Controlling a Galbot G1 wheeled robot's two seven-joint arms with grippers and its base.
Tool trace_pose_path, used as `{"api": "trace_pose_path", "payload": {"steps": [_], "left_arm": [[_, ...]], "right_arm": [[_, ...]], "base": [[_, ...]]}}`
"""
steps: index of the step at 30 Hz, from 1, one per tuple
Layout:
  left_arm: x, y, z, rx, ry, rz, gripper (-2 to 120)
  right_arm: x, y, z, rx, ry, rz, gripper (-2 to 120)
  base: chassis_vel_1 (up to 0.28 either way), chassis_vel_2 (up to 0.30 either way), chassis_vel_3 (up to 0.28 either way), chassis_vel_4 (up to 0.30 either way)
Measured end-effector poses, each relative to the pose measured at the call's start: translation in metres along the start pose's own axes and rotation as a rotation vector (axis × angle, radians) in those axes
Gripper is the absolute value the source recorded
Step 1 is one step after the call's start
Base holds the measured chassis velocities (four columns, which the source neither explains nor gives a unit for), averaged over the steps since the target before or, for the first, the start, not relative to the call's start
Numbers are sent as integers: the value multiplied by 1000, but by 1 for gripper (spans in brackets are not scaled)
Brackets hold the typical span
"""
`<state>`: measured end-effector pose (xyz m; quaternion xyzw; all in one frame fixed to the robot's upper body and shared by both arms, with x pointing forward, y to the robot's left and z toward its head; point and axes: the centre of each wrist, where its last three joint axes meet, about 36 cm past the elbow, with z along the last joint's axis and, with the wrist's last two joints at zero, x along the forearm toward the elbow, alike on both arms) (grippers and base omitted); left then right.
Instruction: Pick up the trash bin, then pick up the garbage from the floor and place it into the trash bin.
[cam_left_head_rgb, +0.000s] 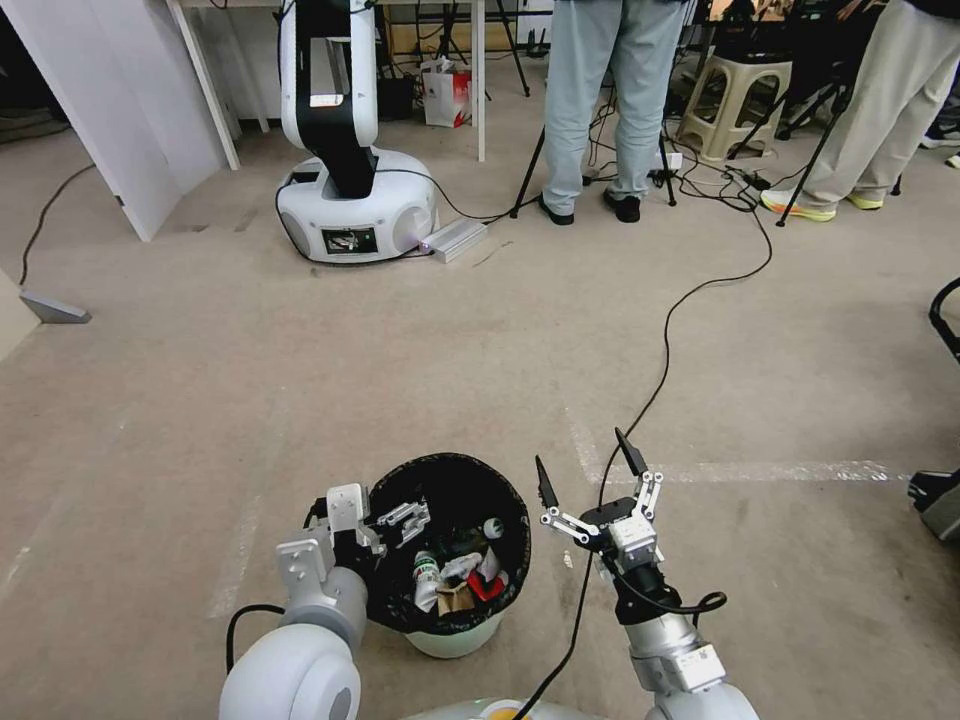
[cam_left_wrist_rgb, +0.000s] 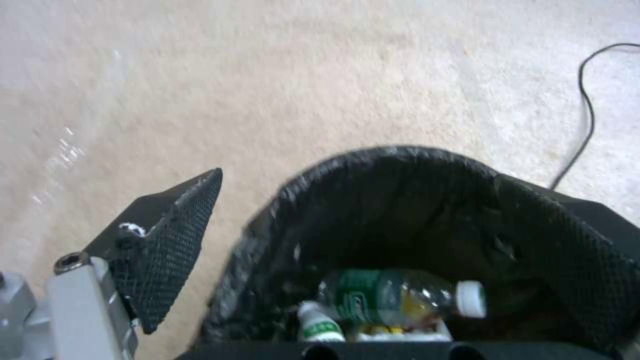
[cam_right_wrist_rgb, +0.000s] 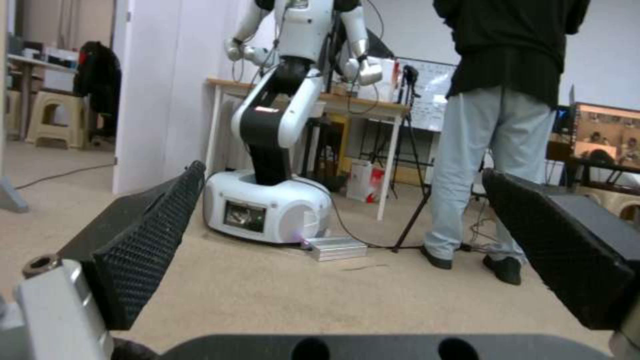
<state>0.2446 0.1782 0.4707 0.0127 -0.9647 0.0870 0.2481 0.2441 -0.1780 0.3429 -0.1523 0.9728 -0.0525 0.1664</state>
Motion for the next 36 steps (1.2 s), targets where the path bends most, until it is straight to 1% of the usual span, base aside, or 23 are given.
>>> {"api": "trace_pose_path", "payload": {"steps": [1, 2, 3, 4, 5, 6, 7, 8, 9, 11, 12, 14, 18, 36], "left_arm": [[2, 0, 3, -21, -26, -5, 99], [5, 1, 7, -57, -84, -7, 99], [5, 1, 7, -57, -84, -7, 99], [5, 2, 13, -93, -140, -2, 99], [3, 4, 25, -145, -207, 13, 100], [3, 4, 25, -145, -207, 13, 100], [2, 7, 38, -193, -264, 23, 100], [1, 8, 50, -230, -305, 27, 100], [1, 8, 50, -230, -305, 27, 100], [1, 11, 69, -297, -420, 53, 100], [1, 11, 69, -297, -420, 53, 100], [-1, 12, 79, -327, -484, 67, 100], [-2, 12, 82, -330, -503, 70, 100], [-2, 13, 82, -322, -494, 63, 100]], "right_arm": [[-1, 1, -2, -3, -3, 16, 100], [-3, 3, -5, -11, 1, 41, 100], [-3, 3, -5, -11, 1, 41, 100], [-3, 6, -7, -18, 6, 61, 100], [-5, 9, -10, -28, 9, 91, 100], [-5, 9, -10, -28, 9, 91, 100], [-5, 11, -13, -26, 11, 114, 100], [-5, 11, -15, -12, 17, 135, 100], [-5, 11, -15, -12, 17, 135, 100], [-6, 12, -20, 22, 34, 172, 100], [-6, 12, -20, 22, 34, 172, 100], [-6, 11, -23, 30, 48, 193, 100], [-5, 10, -22, 42, 55, 200, 100], [-5, 9, -22, 45, 57, 198, 100]], "base": [[0, 0, 0, 0], [0, 0, 0, 0], [0, 0, 0, 0], [0, 0, 0, 0], [0, 0, 0, 0], [0, 0, 0, 0], [0, 0, 0, 0], [0, 0, 0, 0], [0, 0, 0, 0], [0, 0, 0, 0], [0, 0, 0, 0], [0, 0, 0, 0], [0, 0, 0, 0], [0, 0, 0, 0]]}}
